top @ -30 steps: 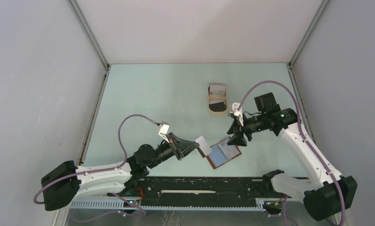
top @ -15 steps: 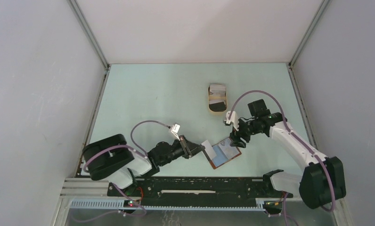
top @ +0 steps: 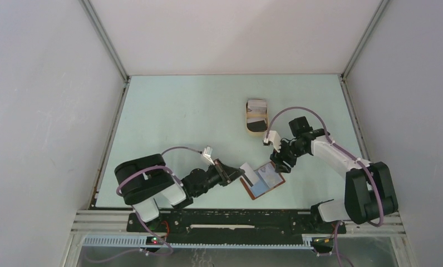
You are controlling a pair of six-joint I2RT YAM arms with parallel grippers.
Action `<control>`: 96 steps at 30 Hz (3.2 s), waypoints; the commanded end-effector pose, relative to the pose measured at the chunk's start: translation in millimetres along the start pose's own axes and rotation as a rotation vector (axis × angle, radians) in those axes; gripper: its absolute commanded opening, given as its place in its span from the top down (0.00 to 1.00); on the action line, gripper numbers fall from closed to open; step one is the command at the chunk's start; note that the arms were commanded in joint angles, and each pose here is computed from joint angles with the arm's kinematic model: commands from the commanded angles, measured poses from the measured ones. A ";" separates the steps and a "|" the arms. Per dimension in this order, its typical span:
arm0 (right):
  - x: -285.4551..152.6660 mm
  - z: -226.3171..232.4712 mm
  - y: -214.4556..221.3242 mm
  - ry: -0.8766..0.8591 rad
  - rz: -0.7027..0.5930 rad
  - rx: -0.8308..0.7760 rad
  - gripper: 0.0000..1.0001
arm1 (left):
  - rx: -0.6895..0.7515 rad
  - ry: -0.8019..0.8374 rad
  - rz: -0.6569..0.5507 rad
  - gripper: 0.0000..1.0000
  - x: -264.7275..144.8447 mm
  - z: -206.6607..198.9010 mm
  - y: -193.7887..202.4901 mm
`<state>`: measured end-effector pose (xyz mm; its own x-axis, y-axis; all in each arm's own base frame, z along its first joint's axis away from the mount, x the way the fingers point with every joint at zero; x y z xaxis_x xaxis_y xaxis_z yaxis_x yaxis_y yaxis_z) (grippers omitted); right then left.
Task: Put the credit cards into the card holder
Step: Insert the credit card into the card holder.
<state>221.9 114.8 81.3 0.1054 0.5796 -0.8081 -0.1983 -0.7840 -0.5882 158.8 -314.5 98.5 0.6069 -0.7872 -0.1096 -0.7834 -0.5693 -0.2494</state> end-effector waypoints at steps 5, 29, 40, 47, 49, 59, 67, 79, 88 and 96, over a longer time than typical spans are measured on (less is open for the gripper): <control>2.8 -16.5 0.9 0.013 0.037 0.046 0.37 | -0.034 0.036 -0.045 1.00 12.6 -11.2 3.6; 24.5 7.9 8.9 -0.245 0.108 0.167 0.50 | -0.059 0.003 -0.023 1.00 24.6 1.0 14.4; 28.1 8.6 8.9 -0.252 0.128 0.202 0.54 | -0.065 -0.026 -0.017 1.00 24.3 10.7 18.0; 29.7 8.6 9.5 -0.248 0.140 0.204 0.55 | -0.076 -0.038 -0.013 1.00 19.4 13.2 23.4; 29.5 8.5 8.8 -0.246 0.139 0.204 0.56 | -0.081 -0.045 -0.008 1.00 18.8 15.1 25.3; 29.6 8.1 8.9 -0.241 0.143 0.202 0.56 | -0.096 -0.089 -0.019 1.00 15.1 25.2 26.5; 30.0 8.4 9.1 -0.242 0.146 0.202 0.56 | -0.094 -0.119 -0.020 1.00 13.4 29.6 27.3; 29.9 8.6 8.4 -0.241 0.147 0.198 0.56 | -0.062 -0.169 -0.002 1.00 17.7 30.3 32.0; 29.9 8.8 8.7 -0.242 0.149 0.196 0.56 | -0.082 -0.095 -0.013 1.00 10.3 15.3 27.6; 30.5 9.4 8.6 -0.243 0.153 0.194 0.56 | -0.073 -0.083 -0.010 1.00 12.4 12.6 28.5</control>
<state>206.5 122.6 46.0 -0.1882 0.5051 -0.8423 -0.3907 -0.8254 -0.4076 144.5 -335.5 65.7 0.6090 -0.7570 -0.2368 -0.7931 -0.5844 -0.1715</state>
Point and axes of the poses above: each gripper's point midway between its finger pads, its own x axis out along the fingers, its own z axis along the line the jaws close on, y = z × x, the point moved 3 cm from there along -x, back along the fingers, and after that the axes turned 7 degrees about -x, right-handed, at the moved point
